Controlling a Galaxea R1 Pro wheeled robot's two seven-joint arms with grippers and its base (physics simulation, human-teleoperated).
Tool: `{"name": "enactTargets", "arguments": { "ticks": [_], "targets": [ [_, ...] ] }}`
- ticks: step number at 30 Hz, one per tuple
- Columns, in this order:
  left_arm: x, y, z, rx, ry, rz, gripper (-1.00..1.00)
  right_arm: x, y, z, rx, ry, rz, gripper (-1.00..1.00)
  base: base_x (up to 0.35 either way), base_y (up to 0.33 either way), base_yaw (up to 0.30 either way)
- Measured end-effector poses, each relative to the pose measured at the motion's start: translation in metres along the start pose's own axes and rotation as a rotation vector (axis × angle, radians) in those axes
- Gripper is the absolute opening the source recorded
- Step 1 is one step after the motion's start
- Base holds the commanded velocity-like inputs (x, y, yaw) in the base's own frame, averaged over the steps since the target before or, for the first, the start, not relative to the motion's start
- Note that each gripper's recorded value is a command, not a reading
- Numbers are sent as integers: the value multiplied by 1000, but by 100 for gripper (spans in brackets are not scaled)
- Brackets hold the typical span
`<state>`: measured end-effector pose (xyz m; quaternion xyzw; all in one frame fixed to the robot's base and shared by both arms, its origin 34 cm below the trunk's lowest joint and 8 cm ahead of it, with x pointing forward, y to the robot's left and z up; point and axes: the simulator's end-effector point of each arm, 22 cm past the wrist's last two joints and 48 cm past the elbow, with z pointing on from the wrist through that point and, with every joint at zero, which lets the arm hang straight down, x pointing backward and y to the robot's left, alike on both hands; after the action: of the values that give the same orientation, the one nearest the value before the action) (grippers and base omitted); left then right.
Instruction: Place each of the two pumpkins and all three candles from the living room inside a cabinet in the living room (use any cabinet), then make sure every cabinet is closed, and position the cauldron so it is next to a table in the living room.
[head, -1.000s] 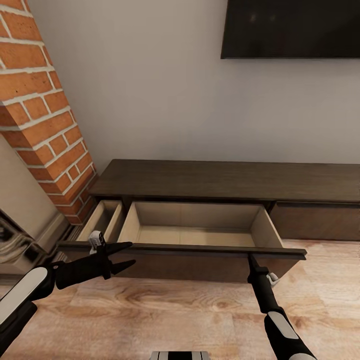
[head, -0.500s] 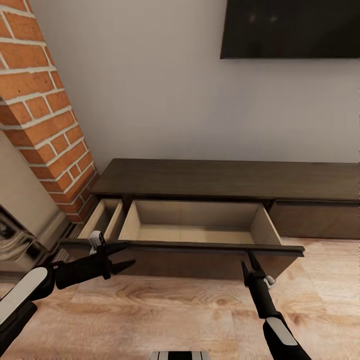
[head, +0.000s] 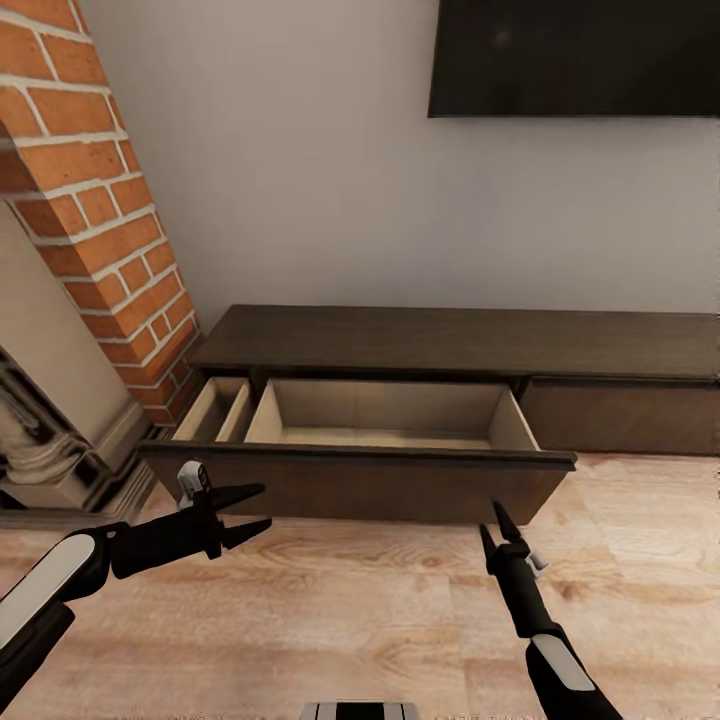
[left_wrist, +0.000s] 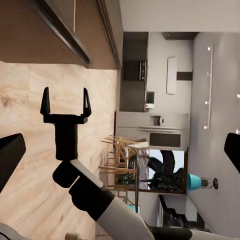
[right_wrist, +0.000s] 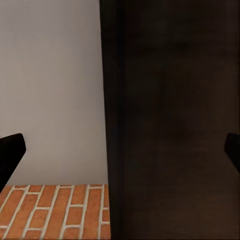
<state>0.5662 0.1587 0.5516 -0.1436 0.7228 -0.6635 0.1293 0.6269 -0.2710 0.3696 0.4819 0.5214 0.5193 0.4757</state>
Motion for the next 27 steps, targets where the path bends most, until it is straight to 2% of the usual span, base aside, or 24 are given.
{"name": "enactTargets", "arguments": {
  "ticks": [8,11,18,22,24,25,27],
  "targets": [
    [2,0,1,-1,5,0,100,5,-1,0,4,25,30,100,-28,-13,0],
    [4,-7,1,7,9,12,100,9,3,0,0,46,51,100,-2,-1,0],
    [12,-18,3,11,24,34,100,22,-4,-1,76,111,109,100,0,0,0],
    [18,-22,4,6,38,45,100,39,-29,-21,175,193,131,100,0,0,0],
    [21,-23,3,2,43,49,100,42,-48,-40,248,256,136,100,-18,0,0],
    [21,-23,3,-2,44,51,100,44,-62,-56,306,303,140,100,-121,0,0],
    [22,-23,1,-8,44,55,100,46,-78,-77,374,349,143,100,-221,0,0]
  ]
}}
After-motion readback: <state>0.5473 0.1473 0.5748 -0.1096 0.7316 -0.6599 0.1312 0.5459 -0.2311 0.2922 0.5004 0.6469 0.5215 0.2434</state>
